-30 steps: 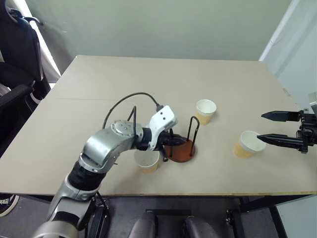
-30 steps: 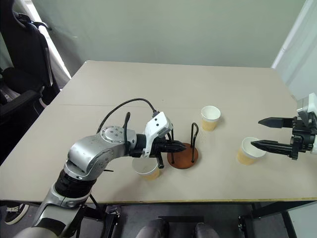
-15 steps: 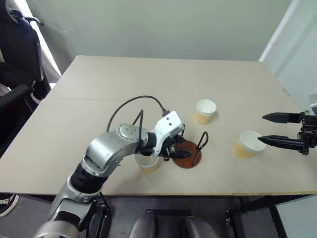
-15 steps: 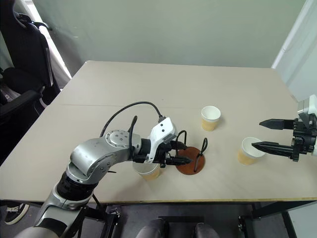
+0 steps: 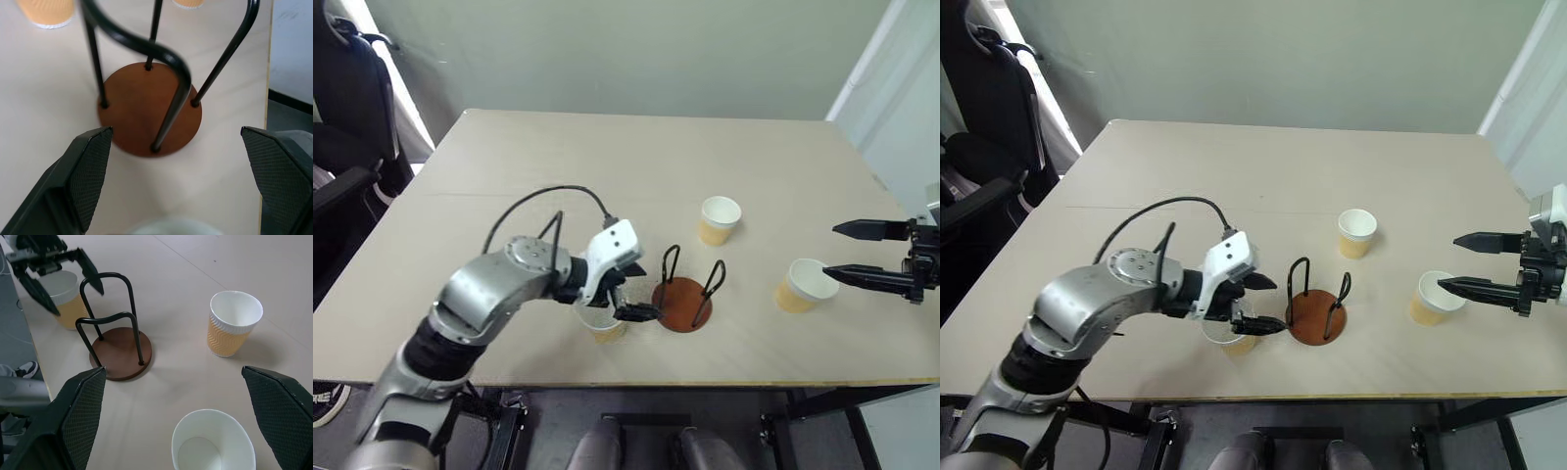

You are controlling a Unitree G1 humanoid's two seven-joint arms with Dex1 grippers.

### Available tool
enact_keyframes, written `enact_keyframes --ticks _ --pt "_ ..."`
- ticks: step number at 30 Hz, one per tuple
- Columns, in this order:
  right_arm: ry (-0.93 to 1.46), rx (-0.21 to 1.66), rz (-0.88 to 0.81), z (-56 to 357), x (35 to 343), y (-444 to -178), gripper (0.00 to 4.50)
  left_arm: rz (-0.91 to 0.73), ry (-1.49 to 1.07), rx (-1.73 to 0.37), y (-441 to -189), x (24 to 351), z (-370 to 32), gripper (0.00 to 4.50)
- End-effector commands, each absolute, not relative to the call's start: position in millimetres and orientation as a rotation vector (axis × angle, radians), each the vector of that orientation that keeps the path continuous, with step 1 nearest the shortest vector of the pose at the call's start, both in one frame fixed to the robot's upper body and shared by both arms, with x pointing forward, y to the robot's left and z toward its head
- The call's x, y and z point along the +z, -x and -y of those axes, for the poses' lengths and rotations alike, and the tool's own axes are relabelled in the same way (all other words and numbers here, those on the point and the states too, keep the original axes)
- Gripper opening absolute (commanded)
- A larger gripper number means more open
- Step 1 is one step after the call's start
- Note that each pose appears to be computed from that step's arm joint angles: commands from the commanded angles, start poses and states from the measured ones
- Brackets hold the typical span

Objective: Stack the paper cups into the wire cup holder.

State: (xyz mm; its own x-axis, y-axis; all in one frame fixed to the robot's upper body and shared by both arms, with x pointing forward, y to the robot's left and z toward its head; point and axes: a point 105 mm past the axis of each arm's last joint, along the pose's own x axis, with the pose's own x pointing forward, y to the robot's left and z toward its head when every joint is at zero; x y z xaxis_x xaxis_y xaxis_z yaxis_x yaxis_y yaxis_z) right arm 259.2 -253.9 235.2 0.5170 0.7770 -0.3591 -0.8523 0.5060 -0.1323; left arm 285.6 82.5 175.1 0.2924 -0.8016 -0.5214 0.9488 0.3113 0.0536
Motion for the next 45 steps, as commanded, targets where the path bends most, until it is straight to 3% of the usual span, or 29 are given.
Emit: enact_keyframes --ticks 1,5,11,21,29,32,42,45 --pt "0.418 1.017 -0.291 251 241 -254 4.50 -0.209 -0.367 -1.135 -304 237 -107 4.48" --pt "0.542 1.000 -0.440 257 219 -256 4.50 -0.152 -0.414 -1.142 -300 264 -145 4.48" --pt "0.641 0.968 -0.535 261 201 -268 4.50 -0.193 -0.541 -1.178 -274 265 -195 4.48" --pt "0.697 1.051 -0.594 244 182 -276 4.50 -0.145 -0.542 -1.241 -244 265 -195 4.48" --pt "0.725 1.074 -0.633 242 170 -278 4.50 -0.151 -0.537 -1.215 -239 265 -199 4.48" --pt "0.754 1.089 -0.630 234 161 -283 3.89 -0.153 -0.537 -1.209 -239 265 -200 4.50" --pt "0.834 1.085 -0.639 234 157 -292 0.13 -0.159 -0.544 -1.189 -241 265 -202 4.50" --pt "0.837 1.111 -0.574 228 178 -291 0.03 -0.161 -0.547 -1.179 -241 264 -204 4.50"
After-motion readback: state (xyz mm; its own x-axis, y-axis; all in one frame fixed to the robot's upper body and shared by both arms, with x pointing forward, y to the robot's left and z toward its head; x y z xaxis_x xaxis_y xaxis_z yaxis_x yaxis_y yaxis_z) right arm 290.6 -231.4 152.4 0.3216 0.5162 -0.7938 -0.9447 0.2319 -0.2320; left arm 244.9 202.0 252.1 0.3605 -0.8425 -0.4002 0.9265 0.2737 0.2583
